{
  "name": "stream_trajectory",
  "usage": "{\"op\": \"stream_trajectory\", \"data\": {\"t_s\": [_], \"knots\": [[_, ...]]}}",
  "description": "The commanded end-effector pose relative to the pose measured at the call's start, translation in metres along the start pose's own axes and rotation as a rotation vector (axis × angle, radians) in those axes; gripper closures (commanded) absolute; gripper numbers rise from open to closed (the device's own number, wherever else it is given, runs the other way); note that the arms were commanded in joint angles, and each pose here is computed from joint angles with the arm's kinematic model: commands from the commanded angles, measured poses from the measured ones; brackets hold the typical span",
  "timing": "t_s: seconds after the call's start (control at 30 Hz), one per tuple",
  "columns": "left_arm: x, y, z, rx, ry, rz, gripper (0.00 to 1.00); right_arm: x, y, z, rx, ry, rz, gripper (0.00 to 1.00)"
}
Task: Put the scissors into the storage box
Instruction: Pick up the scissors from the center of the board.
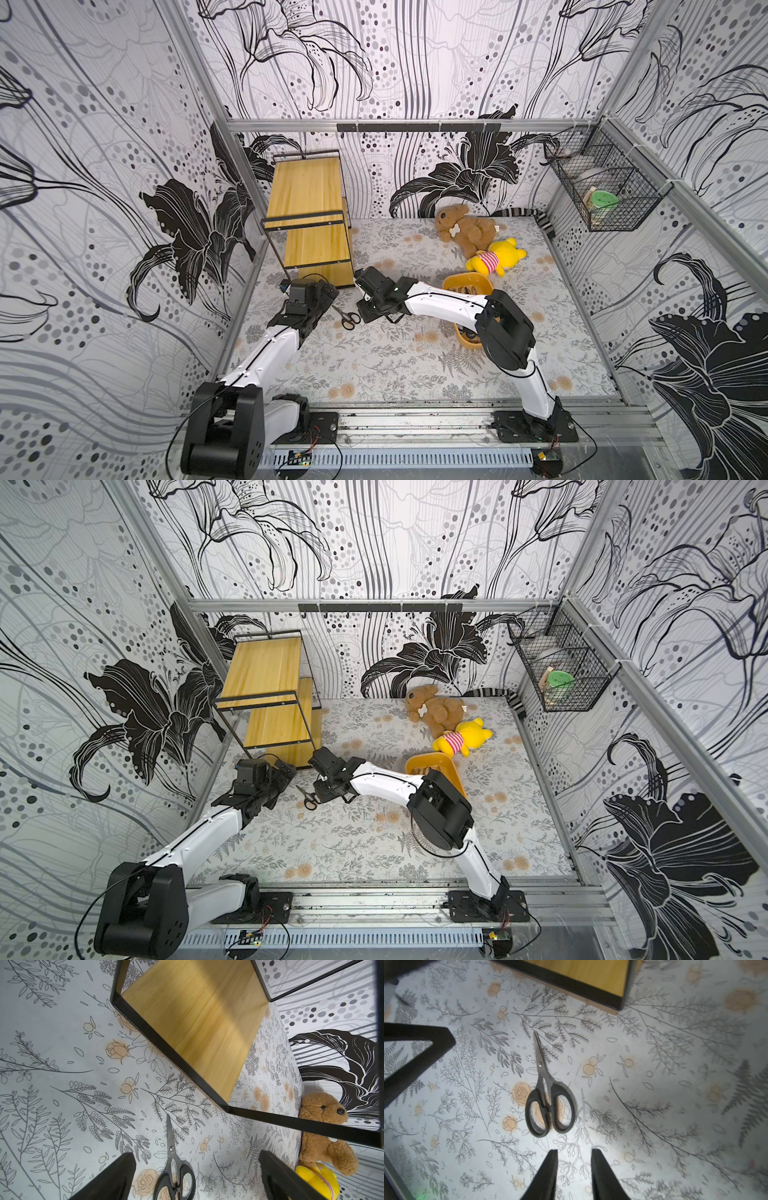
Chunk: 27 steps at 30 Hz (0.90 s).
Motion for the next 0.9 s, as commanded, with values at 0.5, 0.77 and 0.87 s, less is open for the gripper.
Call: {"op": "stream_trajectory", "data": {"t_s": [0.5,0.77,0.87], "knots": [[0.009,0.009,-0.004,-0.013,0.001,0.035,0.03,-0.046,0.016,0.002,0.145,0.086,0.134,0.70],[0.011,0.013,-0.004,-0.009,0.005,0.033,0.03,-0.056,0.012,0.005,0.167,0.114,0.203,0.71],[0.011,0.013,-0.004,-0.008,0.006,0.031,0.03,-0.061,0.011,0.009,0.179,0.138,0.211,0.72]]}}
Point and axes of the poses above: each gripper's point midway between its finger pads, its own x axis back along the fingers, its own y axis along the line the jaws close on, z = x × y, the point moved 10 cm from there along x, back along the fingers, and after that the axes turned 2 degrees about x, right-handed, at the moved point
